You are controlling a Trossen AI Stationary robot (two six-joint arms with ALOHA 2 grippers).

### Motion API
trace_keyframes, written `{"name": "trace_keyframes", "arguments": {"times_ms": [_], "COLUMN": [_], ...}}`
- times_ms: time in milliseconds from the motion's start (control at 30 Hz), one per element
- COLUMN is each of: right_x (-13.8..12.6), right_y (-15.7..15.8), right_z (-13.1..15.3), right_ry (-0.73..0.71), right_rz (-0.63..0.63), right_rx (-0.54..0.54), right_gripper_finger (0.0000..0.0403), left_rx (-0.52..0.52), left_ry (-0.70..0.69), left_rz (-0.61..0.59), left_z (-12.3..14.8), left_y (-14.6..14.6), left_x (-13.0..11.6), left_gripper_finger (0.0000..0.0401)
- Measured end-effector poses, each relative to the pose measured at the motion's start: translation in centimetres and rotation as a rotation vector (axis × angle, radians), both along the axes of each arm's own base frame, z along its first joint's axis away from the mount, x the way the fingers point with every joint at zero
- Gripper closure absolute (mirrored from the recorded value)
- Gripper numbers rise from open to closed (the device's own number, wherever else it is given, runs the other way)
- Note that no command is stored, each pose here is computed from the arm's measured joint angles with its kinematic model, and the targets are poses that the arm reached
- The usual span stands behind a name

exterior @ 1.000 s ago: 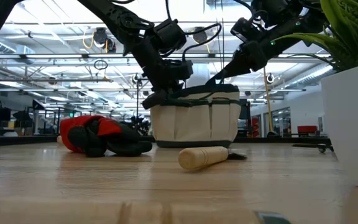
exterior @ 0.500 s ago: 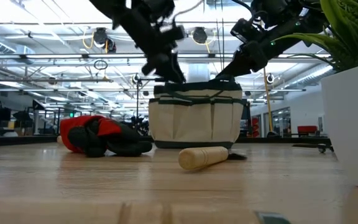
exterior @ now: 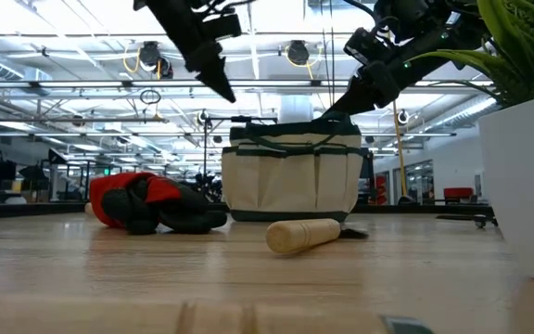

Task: Pick & Place Garden tools in Gardening bag
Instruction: Put the left brown trowel into the gardening bag

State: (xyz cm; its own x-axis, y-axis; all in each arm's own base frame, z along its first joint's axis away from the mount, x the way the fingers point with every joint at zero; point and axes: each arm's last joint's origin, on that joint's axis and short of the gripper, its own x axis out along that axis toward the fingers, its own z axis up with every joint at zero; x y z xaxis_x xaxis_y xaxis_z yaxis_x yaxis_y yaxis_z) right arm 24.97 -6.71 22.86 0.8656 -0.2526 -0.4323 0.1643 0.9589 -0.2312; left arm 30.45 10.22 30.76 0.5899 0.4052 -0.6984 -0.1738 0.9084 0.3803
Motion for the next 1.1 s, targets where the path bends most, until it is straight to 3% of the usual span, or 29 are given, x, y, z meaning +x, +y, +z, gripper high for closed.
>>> {"name": "trace_keyframes", "arguments": {"times_ms": [167, 367, 733, 1100], "right_x": [0.0, 0.2, 0.5, 0.6], "right_y": [0.0, 0.6, 2.3, 3.0], "right_z": [0.0, 0.0, 0.0, 0.0], "right_ry": [-0.005, 0.0, -0.001, 0.0], "right_rz": [-0.008, 0.026, 0.087, 0.115], "right_rx": [0.017, 0.0, -0.001, 0.0], "right_gripper_finger": [0.0402, 0.0376, 0.0293, 0.0289], "left_rx": [-0.083, -0.212, -0.254, -0.295], "left_ry": [0.067, 0.11, 0.203, 0.304], "left_rz": [0.051, -0.1, -0.23, -0.325], "left_z": [-0.7, -1.2, -1.6, -2.1], "left_y": [-0.1, -2.2, -8.1, -15.8], "left_x": [-0.7, -0.6, -0.3, -1.7], "left_gripper_finger": [0.0242, 0.0242, 0.0242, 0.0242]}}
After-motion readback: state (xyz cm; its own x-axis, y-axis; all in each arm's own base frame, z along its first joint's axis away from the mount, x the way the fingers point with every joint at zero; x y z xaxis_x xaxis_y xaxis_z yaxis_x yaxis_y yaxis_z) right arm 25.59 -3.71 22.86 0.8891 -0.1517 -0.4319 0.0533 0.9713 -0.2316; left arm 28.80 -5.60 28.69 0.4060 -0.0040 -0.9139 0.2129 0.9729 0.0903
